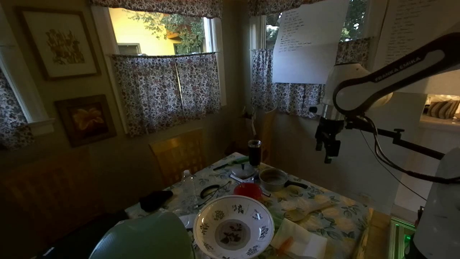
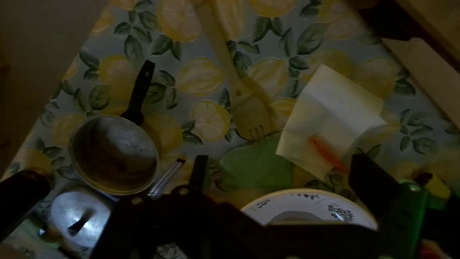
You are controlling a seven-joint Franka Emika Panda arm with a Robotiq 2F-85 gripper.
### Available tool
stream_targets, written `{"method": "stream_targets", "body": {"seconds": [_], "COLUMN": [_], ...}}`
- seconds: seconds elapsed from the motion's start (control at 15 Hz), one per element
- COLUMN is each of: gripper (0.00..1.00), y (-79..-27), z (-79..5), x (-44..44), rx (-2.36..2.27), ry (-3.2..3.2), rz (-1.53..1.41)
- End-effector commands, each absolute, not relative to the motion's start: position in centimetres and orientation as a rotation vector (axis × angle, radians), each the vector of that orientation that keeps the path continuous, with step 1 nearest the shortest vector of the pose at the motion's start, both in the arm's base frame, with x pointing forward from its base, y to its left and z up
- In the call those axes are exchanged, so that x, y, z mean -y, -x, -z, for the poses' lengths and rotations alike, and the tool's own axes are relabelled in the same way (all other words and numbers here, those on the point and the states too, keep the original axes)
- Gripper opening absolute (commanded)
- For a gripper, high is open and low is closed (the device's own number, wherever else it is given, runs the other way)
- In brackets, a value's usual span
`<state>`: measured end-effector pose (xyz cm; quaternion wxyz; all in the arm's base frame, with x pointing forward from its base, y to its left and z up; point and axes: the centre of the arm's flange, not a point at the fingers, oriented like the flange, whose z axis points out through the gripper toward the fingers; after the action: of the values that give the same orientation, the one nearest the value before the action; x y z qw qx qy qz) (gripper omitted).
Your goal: Use the wooden spoon to put the contents from the pot into the pink bowl.
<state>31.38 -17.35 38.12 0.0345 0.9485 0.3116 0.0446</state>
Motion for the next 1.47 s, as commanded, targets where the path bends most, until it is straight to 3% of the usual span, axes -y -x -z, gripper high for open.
{"method": "stream_targets", "body": {"seconds": [0.0,0.6,1.4], "gripper": [1.00,1.00,1.00], "y": [-31.7,-31.7,-34.2], "z": [-34.5,-35.4,-25.4], "x": [20.0,20.1,23.3], "rx": [-0.823,-0.840,-1.056], "ry": [-2.965,-2.953,-2.741], "rz": [-0.208,-0.171,-0.250]}}
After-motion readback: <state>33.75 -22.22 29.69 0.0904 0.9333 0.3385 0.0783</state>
